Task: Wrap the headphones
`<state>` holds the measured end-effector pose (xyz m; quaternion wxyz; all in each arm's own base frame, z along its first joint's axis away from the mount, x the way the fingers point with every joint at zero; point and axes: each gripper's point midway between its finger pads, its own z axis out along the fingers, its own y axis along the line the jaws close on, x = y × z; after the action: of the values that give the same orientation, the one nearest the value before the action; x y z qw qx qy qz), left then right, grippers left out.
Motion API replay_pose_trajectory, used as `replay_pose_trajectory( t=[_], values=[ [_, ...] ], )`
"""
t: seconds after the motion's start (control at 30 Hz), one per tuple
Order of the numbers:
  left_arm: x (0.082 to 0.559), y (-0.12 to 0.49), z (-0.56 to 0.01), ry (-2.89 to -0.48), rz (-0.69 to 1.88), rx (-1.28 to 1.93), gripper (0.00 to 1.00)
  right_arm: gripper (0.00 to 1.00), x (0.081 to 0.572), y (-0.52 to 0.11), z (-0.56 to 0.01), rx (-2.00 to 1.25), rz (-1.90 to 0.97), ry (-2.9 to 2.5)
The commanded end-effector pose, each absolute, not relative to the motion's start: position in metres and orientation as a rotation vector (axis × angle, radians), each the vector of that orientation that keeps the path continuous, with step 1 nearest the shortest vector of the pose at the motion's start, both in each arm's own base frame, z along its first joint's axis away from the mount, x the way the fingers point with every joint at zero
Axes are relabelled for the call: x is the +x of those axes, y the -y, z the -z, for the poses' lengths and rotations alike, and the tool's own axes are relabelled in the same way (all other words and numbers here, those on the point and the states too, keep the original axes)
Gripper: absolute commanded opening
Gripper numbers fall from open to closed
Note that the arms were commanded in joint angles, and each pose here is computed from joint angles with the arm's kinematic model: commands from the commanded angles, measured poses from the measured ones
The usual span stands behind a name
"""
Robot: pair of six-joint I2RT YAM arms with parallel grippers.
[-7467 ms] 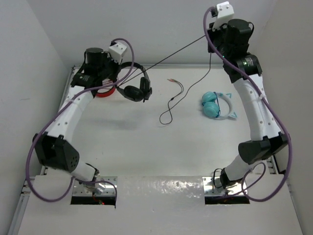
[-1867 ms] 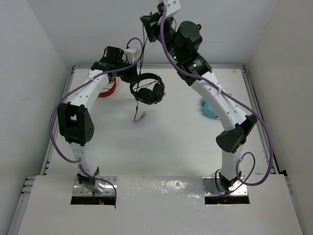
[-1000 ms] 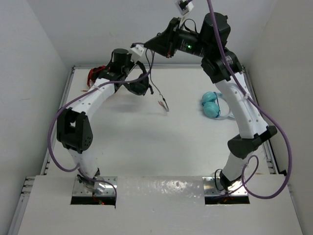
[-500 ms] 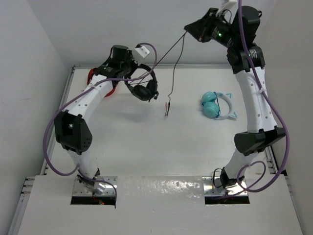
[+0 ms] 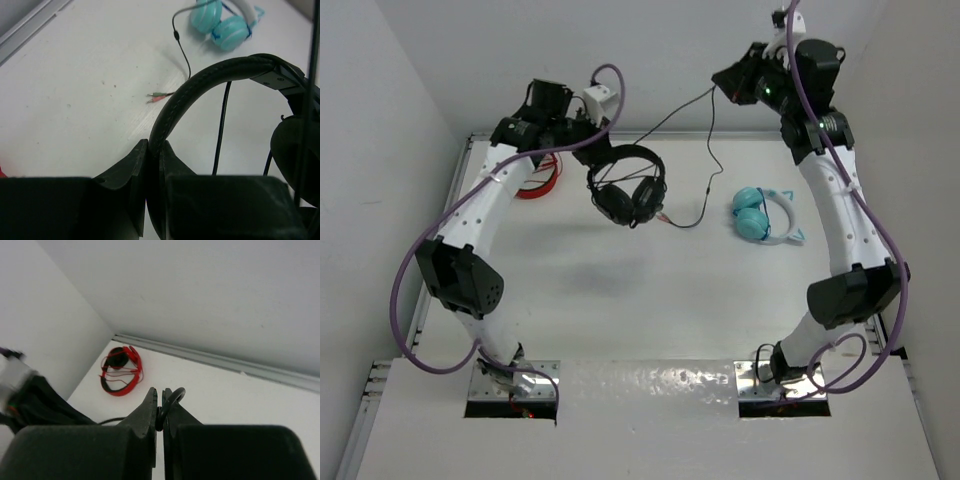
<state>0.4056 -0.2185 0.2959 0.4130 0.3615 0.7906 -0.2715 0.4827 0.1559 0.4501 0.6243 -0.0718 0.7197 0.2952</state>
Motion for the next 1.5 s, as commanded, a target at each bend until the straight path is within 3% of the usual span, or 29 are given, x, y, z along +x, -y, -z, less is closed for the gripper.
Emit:
replay_pose_trajectory(
  t=[0.0, 0.3, 0.43, 0.57, 0.63, 0.77, 1.0, 1.37, 1.47],
  values=[
    [0.404, 0.197, -0.376, -1.883, 0.827, 0.652, 0.00, 0.00, 0.478, -0.124, -0.445, -0.090, -0.611, -1.599],
    [0.385, 0.189, -0.478, -1.703, 0.858, 0.564, 0.00, 0.00, 0.486, -0.168, -0.352, -0.196, -0.808, -1.694],
    [0.374, 0.191, -0.520, -1.601, 0.881, 0.530, 0.00, 0.00, 0.465, -0.244, -0.294, -0.551, -0.774, -1.766],
    [0.377, 0.186, -0.541, -1.566, 0.886, 0.436, 0.00, 0.07, 0.444, -0.298, -0.246, -0.826, -0.731, -1.758],
    [0.375, 0.185, -0.553, -1.540, 0.893, 0.417, 0.00, 0.16, 0.445, -0.311, -0.242, -0.841, -0.744, -1.702],
    [0.375, 0.180, -0.572, -1.490, 0.884, 0.393, 0.00, 0.38, 0.440, -0.314, -0.230, -0.818, -0.783, -1.685],
    [0.376, 0.171, -0.578, -1.473, 0.865, 0.378, 0.00, 0.52, 0.411, -0.291, -0.170, -0.899, -0.728, -1.831],
    [0.379, 0.158, -0.594, -1.430, 0.903, 0.324, 0.00, 0.56, 0.405, -0.225, -0.101, -0.769, -0.537, -1.979],
    [0.380, 0.149, -0.596, -1.423, 0.906, 0.306, 0.00, 0.53, 0.407, -0.219, -0.086, -0.757, -0.504, -2.000]
  ],
)
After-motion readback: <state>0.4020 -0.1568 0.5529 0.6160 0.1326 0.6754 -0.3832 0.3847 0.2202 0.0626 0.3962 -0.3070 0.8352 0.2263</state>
